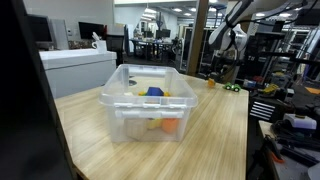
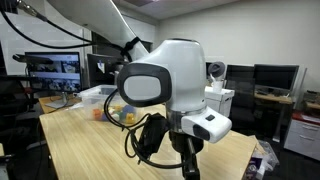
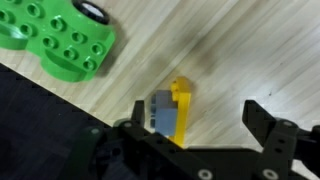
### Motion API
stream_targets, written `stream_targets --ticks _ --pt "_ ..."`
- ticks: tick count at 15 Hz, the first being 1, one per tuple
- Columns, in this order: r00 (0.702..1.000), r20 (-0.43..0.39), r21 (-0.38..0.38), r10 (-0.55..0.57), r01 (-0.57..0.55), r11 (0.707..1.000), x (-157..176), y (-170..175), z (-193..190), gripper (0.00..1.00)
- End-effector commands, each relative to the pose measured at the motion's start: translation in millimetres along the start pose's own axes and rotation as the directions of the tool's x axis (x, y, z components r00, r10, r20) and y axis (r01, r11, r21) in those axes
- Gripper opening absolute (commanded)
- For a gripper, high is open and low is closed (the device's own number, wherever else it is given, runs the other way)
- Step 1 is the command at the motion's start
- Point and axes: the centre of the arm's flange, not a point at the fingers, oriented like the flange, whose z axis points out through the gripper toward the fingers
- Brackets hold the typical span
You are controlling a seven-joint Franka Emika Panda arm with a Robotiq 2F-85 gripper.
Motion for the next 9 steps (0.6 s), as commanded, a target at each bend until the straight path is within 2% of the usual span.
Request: stream_targets --ticks 1,9 --pt "0.999 -0.012 0.034 -0.038 0.038 0.999 -4.6 6.1 20.2 1.00" --pt "0.999 -0.041 0.046 -0.009 0.011 0.999 2.8 13.9 28.4 0.99"
